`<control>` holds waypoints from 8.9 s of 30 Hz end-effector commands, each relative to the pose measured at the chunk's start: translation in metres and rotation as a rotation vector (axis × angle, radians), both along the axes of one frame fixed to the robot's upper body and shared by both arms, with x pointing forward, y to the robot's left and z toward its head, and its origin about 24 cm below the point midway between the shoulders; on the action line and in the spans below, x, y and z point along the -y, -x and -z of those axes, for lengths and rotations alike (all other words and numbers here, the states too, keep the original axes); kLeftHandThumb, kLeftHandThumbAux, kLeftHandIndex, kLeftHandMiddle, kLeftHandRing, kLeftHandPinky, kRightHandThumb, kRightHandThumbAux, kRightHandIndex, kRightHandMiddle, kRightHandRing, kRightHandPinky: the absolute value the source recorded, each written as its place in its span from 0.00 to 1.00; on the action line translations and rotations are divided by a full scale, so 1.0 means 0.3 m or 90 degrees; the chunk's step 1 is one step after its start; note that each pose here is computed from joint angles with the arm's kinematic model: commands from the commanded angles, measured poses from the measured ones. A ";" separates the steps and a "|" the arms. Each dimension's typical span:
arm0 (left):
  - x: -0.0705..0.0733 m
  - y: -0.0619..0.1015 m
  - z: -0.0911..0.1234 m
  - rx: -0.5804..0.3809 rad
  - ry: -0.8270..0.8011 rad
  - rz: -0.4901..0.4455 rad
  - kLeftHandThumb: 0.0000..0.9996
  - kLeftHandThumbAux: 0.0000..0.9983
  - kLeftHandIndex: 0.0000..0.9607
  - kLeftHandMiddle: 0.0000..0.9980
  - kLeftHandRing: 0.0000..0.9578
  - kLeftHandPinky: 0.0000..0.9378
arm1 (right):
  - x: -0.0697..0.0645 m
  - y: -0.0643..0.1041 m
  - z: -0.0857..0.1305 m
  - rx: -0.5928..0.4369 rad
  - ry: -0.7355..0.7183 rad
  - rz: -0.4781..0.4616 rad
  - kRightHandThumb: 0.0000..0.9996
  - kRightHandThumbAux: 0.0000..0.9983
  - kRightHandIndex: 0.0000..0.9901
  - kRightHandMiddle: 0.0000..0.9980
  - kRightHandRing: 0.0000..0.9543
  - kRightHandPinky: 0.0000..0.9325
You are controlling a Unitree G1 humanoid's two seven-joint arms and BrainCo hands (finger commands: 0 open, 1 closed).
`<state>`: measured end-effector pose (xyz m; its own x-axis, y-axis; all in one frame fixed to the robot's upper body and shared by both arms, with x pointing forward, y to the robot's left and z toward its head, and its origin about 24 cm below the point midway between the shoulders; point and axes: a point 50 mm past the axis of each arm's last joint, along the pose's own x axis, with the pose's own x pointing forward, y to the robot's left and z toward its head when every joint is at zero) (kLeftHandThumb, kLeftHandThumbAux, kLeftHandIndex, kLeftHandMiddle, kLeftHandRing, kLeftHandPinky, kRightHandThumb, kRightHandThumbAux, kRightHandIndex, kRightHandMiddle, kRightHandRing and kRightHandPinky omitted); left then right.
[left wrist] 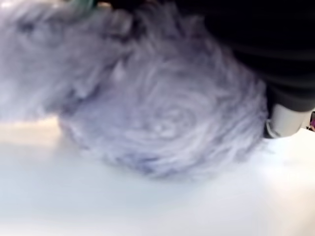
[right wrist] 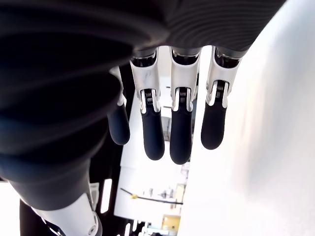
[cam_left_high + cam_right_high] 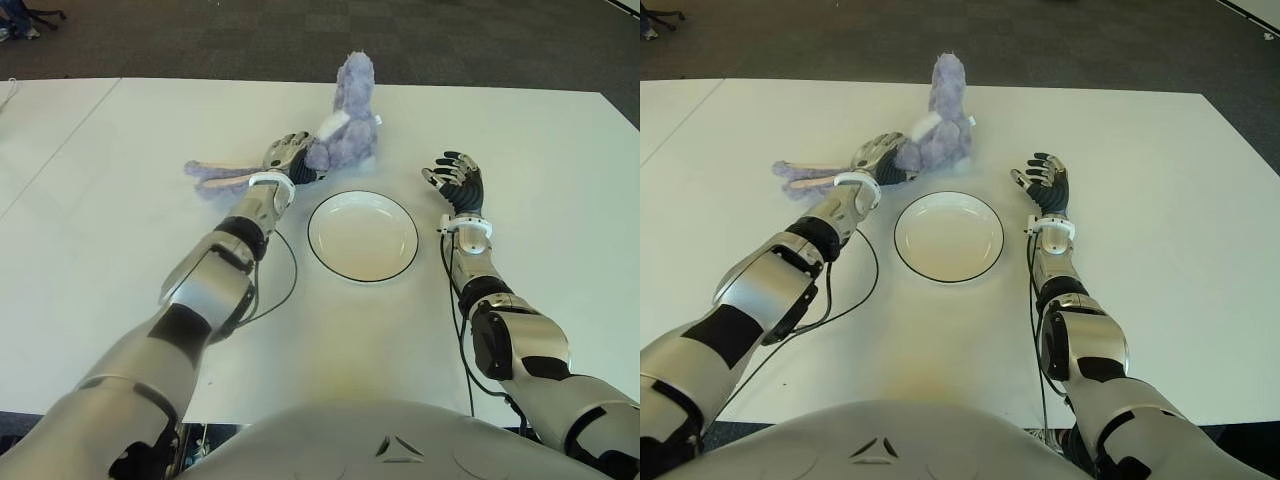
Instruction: Put the doll into the plate.
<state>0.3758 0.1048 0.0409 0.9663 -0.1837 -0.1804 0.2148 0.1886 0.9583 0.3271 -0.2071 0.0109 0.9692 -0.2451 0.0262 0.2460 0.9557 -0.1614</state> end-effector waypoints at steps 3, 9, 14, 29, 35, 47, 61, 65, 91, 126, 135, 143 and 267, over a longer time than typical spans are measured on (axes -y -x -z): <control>-0.031 0.123 0.213 -0.248 -0.145 -0.003 0.34 0.44 0.35 0.00 0.00 0.04 | -0.039 0.301 0.347 -0.300 -0.040 0.020 0.20 0.81 0.26 0.34 0.37 0.38; -0.031 0.119 0.208 -0.225 -0.250 0.033 0.38 0.47 0.24 0.02 0.11 0.30 | -0.039 0.307 0.350 -0.300 -0.042 0.020 0.20 0.81 0.27 0.34 0.37 0.37; -0.066 0.134 0.227 -0.194 -0.309 0.047 0.64 0.65 0.42 0.33 0.40 0.53 | -0.041 0.310 0.352 -0.300 -0.043 0.021 0.21 0.81 0.27 0.35 0.38 0.38; -0.105 0.128 0.211 -0.093 -0.287 0.036 0.74 0.70 0.46 0.78 0.83 0.88 | -0.056 0.311 0.353 -0.295 -0.048 0.022 0.23 0.81 0.26 0.34 0.38 0.38; -0.159 0.080 0.139 -0.021 -0.301 0.047 0.74 0.70 0.46 0.80 0.85 0.89 | -0.063 0.311 0.353 -0.294 -0.055 0.023 0.24 0.81 0.27 0.34 0.38 0.39; -0.183 0.050 0.087 0.016 -0.303 0.059 0.74 0.70 0.46 0.81 0.85 0.90 | -0.077 0.301 0.350 -0.294 -0.061 0.024 0.26 0.81 0.28 0.35 0.38 0.39; -0.181 0.047 0.085 0.014 -0.304 0.058 0.74 0.70 0.46 0.81 0.85 0.90 | -0.078 0.290 0.347 -0.298 -0.062 0.023 0.26 0.81 0.28 0.35 0.38 0.39; -0.242 -0.069 -0.281 0.324 -0.337 0.128 0.73 0.70 0.46 0.78 0.82 0.86 | -0.084 0.286 0.344 -0.294 -0.066 0.025 0.27 0.82 0.27 0.34 0.38 0.38; -0.203 0.206 -0.416 0.537 -0.300 0.233 0.74 0.69 0.46 0.82 0.87 0.91 | -0.077 0.286 0.345 -0.300 -0.061 0.025 0.25 0.82 0.27 0.35 0.39 0.39; -0.095 0.379 -0.384 0.598 -0.127 0.375 0.75 0.70 0.46 0.79 0.85 0.89 | -0.076 0.285 0.345 -0.301 -0.057 0.024 0.27 0.82 0.27 0.35 0.39 0.39; -0.061 0.370 -0.381 0.588 -0.100 0.409 0.75 0.70 0.46 0.80 0.85 0.89 | -0.078 0.287 0.347 -0.306 -0.059 0.022 0.26 0.81 0.27 0.35 0.38 0.39; -0.053 0.365 -0.387 0.585 -0.103 0.408 0.75 0.70 0.46 0.81 0.85 0.89 | -0.083 0.287 0.348 -0.305 -0.062 0.022 0.26 0.82 0.26 0.34 0.38 0.39; -0.357 0.189 0.219 -0.159 -0.279 -0.005 0.00 0.49 0.05 0.00 0.00 0.00 | -0.031 0.288 0.336 -0.287 -0.056 0.033 0.27 0.81 0.29 0.35 0.38 0.39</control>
